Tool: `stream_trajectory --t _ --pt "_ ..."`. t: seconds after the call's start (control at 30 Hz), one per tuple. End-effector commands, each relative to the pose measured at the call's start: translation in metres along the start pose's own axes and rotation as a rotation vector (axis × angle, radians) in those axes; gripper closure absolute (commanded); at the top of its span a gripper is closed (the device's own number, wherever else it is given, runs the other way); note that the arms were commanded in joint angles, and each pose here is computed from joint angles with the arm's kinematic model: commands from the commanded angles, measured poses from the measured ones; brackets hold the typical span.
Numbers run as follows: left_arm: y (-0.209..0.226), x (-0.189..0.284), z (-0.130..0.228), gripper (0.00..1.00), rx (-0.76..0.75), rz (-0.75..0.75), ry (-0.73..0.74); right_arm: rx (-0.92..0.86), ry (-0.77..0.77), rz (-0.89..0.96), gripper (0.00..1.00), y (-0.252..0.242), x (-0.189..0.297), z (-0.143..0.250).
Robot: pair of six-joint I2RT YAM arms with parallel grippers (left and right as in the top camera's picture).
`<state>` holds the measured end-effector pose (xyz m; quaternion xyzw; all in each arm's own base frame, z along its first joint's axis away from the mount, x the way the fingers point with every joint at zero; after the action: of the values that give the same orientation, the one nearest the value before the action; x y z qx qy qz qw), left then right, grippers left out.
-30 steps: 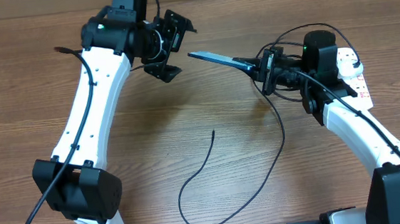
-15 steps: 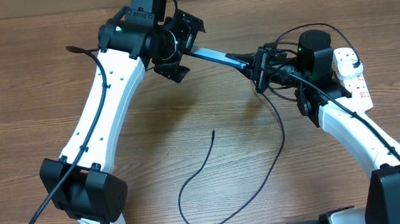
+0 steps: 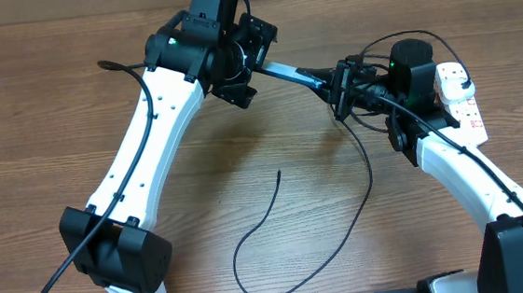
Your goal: Plug charger to phone and switch on socket
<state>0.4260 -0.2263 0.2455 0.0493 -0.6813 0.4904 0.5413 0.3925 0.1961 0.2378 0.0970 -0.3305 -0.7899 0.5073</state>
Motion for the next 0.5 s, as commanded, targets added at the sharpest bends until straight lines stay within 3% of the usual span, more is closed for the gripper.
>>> stream_trajectory --t 0.0,0.47 --pt "-0.005 0.005 -0.002 0.0 0.01 0.014 -0.023 -0.095 0.017 -0.033 0.96 0.012 0.0 0.008" --pt "-0.008 0.003 -0.002 0.0 0.003 0.027 -0.025 -0.037 0.017 -0.103 0.96 0.027 0.001 0.012"
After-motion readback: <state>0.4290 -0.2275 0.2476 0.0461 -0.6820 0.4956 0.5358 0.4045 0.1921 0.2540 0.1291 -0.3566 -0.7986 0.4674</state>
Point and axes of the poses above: each gripper's point midway between its finger pads, its own x axis back along the fingers, its own y axis along the line the jaws close on, z = x × y, the point moved 1 cm from there along x, back along the fingers, and after that the axes turned 8 degrees about -x, right-handed, at the moved point
